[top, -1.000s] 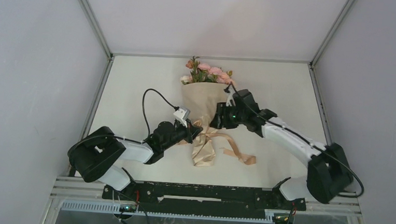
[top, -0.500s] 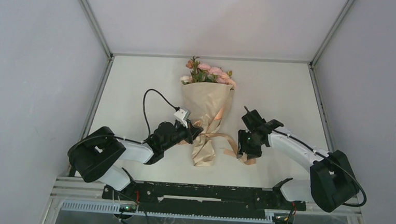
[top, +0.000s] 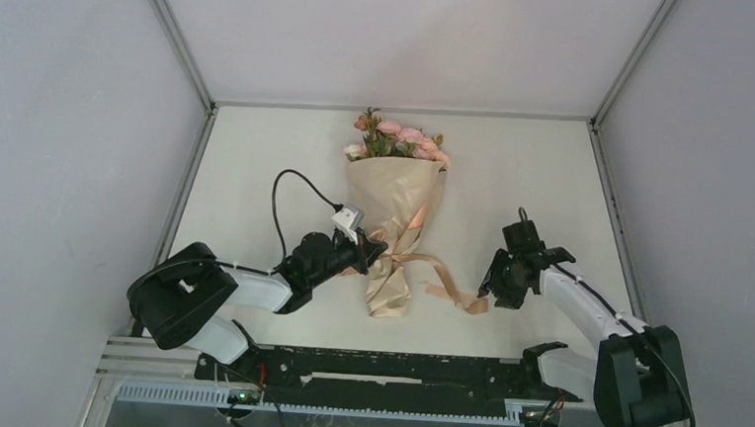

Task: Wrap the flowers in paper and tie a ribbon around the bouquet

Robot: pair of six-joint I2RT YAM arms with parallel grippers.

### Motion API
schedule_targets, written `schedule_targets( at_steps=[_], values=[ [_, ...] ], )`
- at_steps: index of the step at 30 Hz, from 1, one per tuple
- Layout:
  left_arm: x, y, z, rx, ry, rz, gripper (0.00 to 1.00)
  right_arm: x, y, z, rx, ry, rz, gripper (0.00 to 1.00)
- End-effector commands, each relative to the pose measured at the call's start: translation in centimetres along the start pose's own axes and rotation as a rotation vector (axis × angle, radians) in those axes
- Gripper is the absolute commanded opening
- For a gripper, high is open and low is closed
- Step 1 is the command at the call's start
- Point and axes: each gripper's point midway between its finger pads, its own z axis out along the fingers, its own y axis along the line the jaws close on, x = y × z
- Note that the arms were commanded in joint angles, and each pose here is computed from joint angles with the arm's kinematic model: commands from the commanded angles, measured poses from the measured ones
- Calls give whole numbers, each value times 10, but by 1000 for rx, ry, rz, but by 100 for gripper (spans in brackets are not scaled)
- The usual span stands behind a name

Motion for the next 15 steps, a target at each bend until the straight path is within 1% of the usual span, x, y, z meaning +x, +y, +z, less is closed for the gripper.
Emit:
schedule_targets(
  at_steps=[1, 3, 4, 5, 8, 9, 11, 15],
  values=[
    [-13, -8, 2, 33, -45, 27, 0, 3, 11, 16, -50, 32, 43, 54],
    [-13, -9, 2, 35, -45, 27, 0, 4, 9, 23, -44, 43, 33, 50],
    [-13, -9, 2, 35, -43, 28, 0, 5, 8, 25, -40, 52, 26, 45],
    [-14, -10, 1, 36, -47, 28, 0, 6, 8, 25, -43, 59, 20, 37],
    [-14, -9, 1, 32, -48, 28, 0, 6, 14, 19, -83, 58, 6, 7],
    [-14, -9, 1, 31, -48, 29, 0, 1, 18, 13, -106, 38, -3, 0],
    [-14, -9, 1, 31, -50, 28, 0, -16, 25, -10, -140, -43, -35, 0],
    [-15, -12, 0, 46, -53, 39, 0, -68, 64, -85, -285, -308, -146, 0]
  ],
)
